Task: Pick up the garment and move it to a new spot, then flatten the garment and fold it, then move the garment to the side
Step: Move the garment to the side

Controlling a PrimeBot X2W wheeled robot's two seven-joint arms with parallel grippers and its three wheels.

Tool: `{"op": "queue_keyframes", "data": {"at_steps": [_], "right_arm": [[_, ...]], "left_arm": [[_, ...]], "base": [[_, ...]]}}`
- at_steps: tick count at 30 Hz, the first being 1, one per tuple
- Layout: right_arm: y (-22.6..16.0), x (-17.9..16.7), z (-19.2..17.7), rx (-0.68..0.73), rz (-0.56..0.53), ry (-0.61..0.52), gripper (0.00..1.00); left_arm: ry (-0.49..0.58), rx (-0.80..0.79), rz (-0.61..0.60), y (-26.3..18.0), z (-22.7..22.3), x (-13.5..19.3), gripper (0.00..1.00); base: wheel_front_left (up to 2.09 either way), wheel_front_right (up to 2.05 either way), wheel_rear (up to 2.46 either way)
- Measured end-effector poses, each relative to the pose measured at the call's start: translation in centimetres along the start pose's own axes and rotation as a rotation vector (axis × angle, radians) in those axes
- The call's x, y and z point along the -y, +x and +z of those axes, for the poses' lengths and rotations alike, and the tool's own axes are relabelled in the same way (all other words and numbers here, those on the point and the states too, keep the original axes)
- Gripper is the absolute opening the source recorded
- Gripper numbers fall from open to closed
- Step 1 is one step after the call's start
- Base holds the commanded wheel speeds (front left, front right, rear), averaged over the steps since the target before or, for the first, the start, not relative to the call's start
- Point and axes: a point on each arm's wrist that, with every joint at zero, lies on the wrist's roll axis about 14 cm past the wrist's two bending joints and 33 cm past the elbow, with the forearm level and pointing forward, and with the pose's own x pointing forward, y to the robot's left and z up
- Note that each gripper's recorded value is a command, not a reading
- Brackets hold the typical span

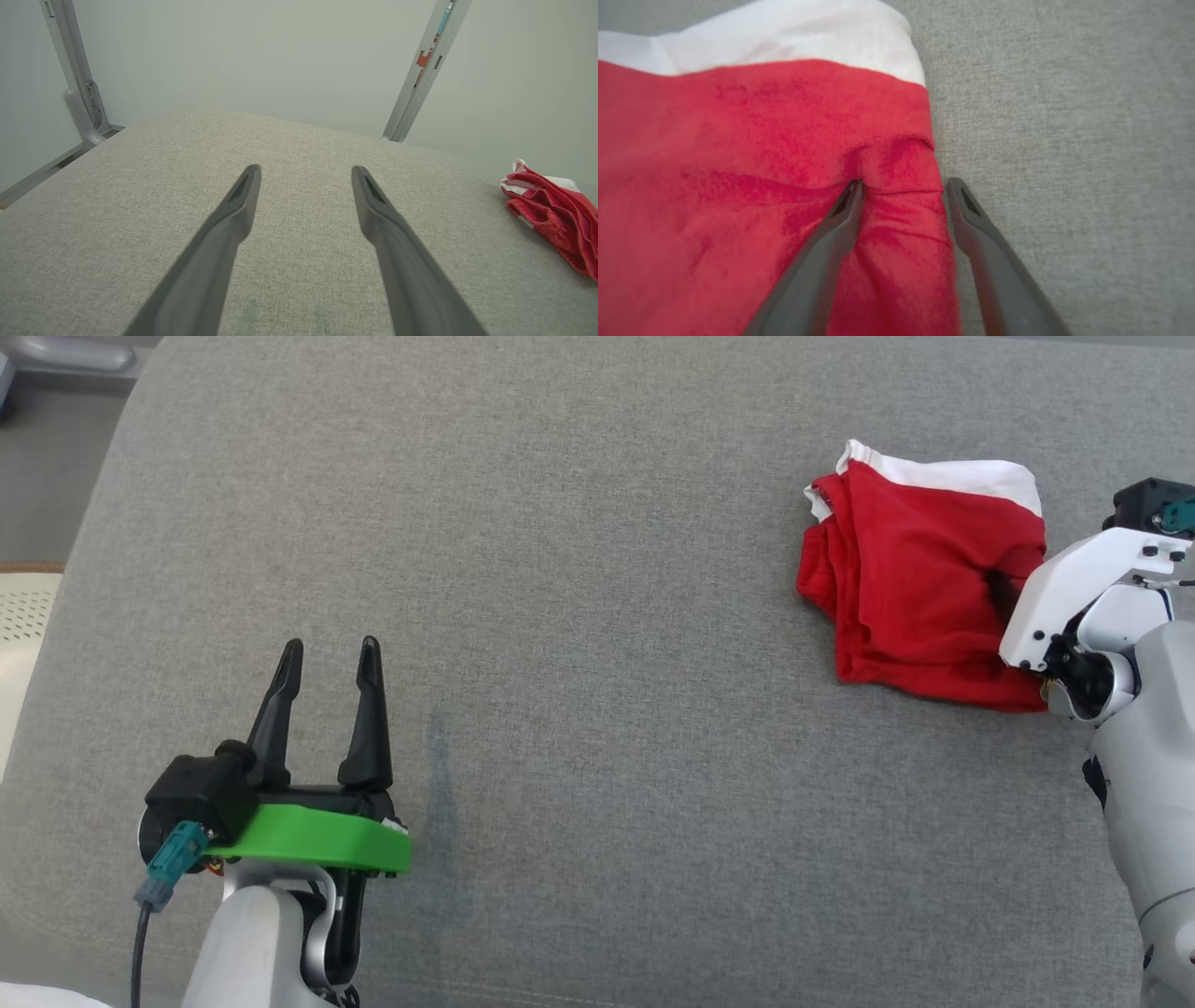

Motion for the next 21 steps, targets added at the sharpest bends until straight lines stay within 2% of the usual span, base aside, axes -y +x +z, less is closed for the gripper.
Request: {"op": "queue_keyframes", "data": {"at_steps": [7,14,16,21], "right_arm": [[-1.3,0.4,1.3,0.033,-0.015,-0.121,0.0],[-6.0,3.0,5.7,0.118,-0.068,-0.271,0.0],[-7.7,4.2,6.6,0.13,-0.091,-0.296,0.0],[-12.7,9.8,8.1,0.146,-0.212,-0.308,0.0]], "left_arm": [[-0.007,0.008,-0.019,0.3,0.2,0.7,1.0],[-0.029,0.014,-0.079,1.1,0.1,2.9,1.0],[-0.036,0.014,-0.106,1.4,0.0,3.9,1.0],[-0.05,0.011,-0.187,2.3,-0.3,6.8,1.0]], "base": [[0.0,0.0,0.0],[0.0,0.0,0.0],[0.0,0.0,0.0],[0.0,0.0,0.0]]}}
